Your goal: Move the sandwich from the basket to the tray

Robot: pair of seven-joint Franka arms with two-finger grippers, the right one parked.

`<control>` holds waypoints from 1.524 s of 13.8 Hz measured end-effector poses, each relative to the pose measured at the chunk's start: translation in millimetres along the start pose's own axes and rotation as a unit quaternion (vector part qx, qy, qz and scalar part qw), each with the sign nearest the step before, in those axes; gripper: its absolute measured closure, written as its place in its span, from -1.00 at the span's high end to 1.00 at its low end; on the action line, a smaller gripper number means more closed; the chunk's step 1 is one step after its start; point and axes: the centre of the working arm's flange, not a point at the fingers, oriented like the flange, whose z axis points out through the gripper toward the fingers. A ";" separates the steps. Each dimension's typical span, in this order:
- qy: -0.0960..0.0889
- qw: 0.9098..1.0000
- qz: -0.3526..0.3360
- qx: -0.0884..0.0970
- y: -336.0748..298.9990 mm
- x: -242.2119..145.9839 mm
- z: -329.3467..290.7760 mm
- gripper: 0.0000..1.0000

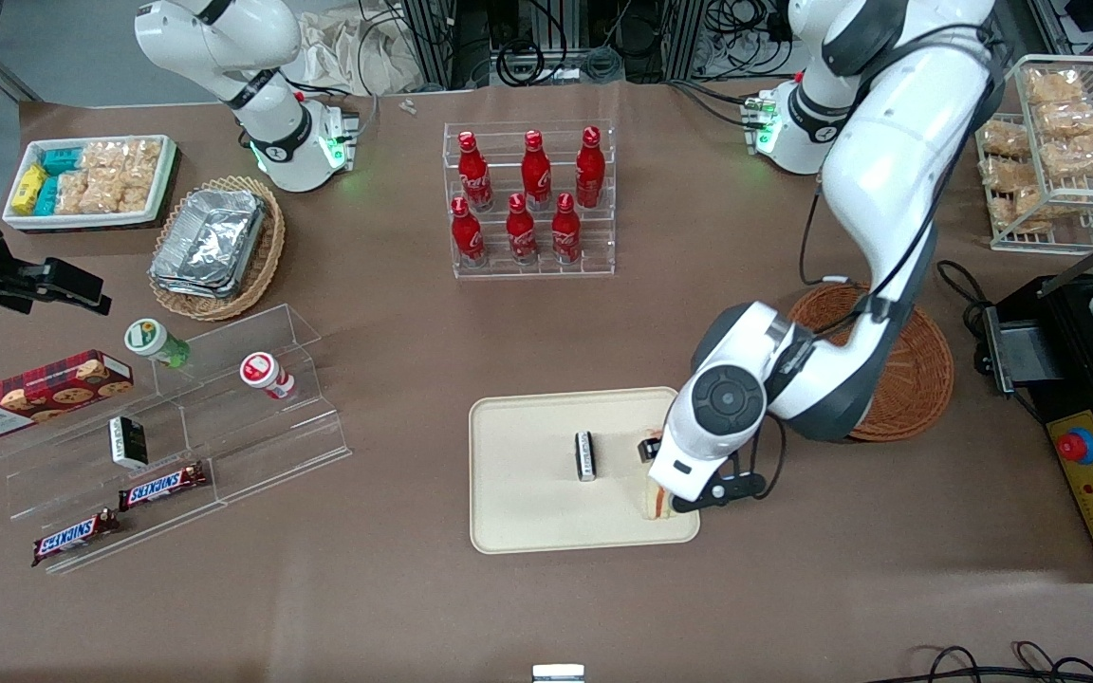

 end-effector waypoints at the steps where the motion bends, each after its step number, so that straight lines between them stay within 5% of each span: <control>1: 0.012 1.000 -0.011 0.003 -16.2 5.8 -29.4 1.00; 3: 0.028 0.999 -0.023 0.002 -65.7 24.7 -77.2 1.00; 6: 0.008 1.000 0.021 -0.019 -152.1 35.2 -116.8 1.00; 10: -0.008 0.995 0.095 -0.019 -261.0 13.8 -142.1 1.00; 15: 0.022 0.988 0.152 -0.020 -386.1 -35.5 -143.7 1.00; 19: 0.029 0.985 0.167 -0.018 -362.2 -27.5 -152.4 1.00; 21: 0.001 0.985 0.170 -0.011 -336.3 -16.2 -172.3 1.00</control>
